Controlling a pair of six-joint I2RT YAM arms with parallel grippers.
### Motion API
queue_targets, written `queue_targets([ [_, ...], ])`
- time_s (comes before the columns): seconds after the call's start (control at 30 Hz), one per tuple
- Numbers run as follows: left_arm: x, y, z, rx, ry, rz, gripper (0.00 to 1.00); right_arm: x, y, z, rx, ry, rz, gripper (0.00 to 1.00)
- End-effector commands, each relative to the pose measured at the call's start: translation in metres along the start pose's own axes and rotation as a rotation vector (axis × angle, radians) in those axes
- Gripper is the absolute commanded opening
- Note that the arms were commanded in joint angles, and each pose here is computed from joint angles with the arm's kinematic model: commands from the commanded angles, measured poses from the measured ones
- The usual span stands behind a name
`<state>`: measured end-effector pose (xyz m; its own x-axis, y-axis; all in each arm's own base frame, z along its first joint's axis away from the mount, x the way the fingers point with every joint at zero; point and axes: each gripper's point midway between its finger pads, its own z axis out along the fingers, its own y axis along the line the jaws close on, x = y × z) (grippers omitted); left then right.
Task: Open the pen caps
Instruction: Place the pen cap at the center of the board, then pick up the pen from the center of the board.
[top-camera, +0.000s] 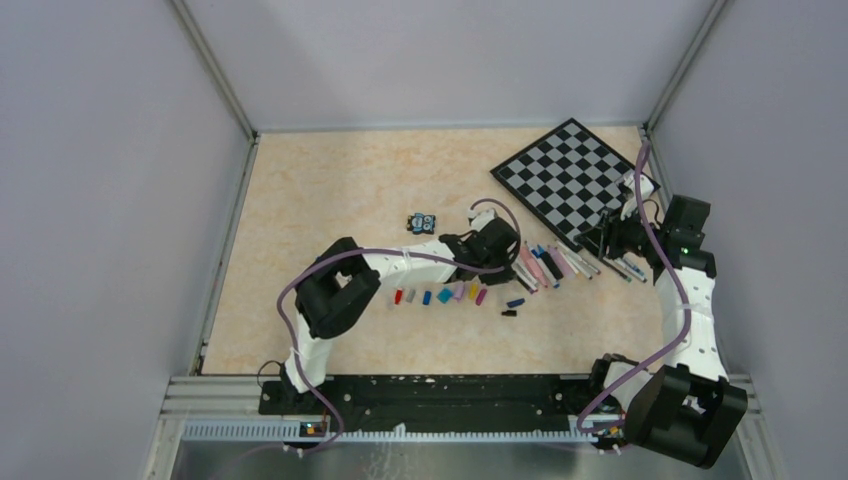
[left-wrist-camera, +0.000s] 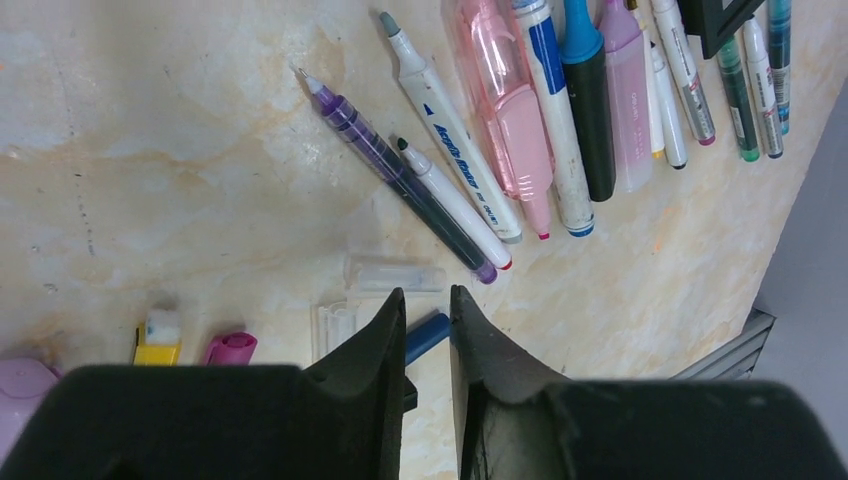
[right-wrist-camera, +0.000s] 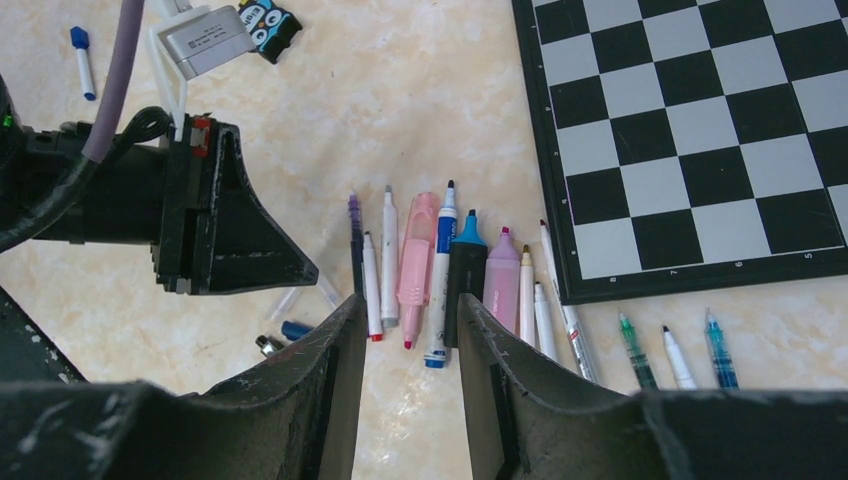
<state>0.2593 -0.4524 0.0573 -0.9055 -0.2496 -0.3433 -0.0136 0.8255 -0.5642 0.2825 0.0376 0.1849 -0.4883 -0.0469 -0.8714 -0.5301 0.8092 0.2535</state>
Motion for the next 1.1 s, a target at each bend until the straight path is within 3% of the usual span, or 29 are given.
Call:
queue_targets([
  [0.0, -0.024, -0.030, -0.035, 0.097, -0.060, 0.032, 0.25, -0.006, -0.001, 0.000, 0.010, -0.024, -0.032, 0.38],
  [0.17, -0.047, -0.027, -0.078, 0.114, -0.161, 0.211, 0.29, -0.005, 0.002, -0.001, -0.010, -0.023, -0.053, 0.38],
  [0.3, -0.060, 0.001, -0.127, 0.130, -0.274, 0.369, 0.45, -0.005, 0.010, -0.001, -0.052, -0.028, -0.072, 0.38],
  [0.4, -0.065, 0.040, -0.155, 0.131, -0.341, 0.400, 0.62, -0.005, 0.013, -0.001, -0.069, -0.030, -0.082, 0.38],
  [0.57, -0.070, 0.127, -0.186, 0.048, -0.408, 0.322, 0.77, -0.003, 0.015, 0.000, -0.084, -0.030, -0.086, 0.38],
  [0.73, -0.092, 0.188, -0.219, -0.073, -0.563, 0.206, 0.93, 0.000, 0.016, 0.001, -0.099, -0.028, -0.080, 0.38],
  [0.83, -0.103, 0.217, -0.227, -0.135, -0.589, 0.136, 0.95, 0.002, 0.015, 0.002, -0.101, -0.023, -0.072, 0.38],
  [1.07, -0.114, 0.270, -0.207, -0.237, -0.483, 0.002, 0.95, 0.006, 0.013, 0.004, -0.098, -0.015, -0.065, 0.38],
])
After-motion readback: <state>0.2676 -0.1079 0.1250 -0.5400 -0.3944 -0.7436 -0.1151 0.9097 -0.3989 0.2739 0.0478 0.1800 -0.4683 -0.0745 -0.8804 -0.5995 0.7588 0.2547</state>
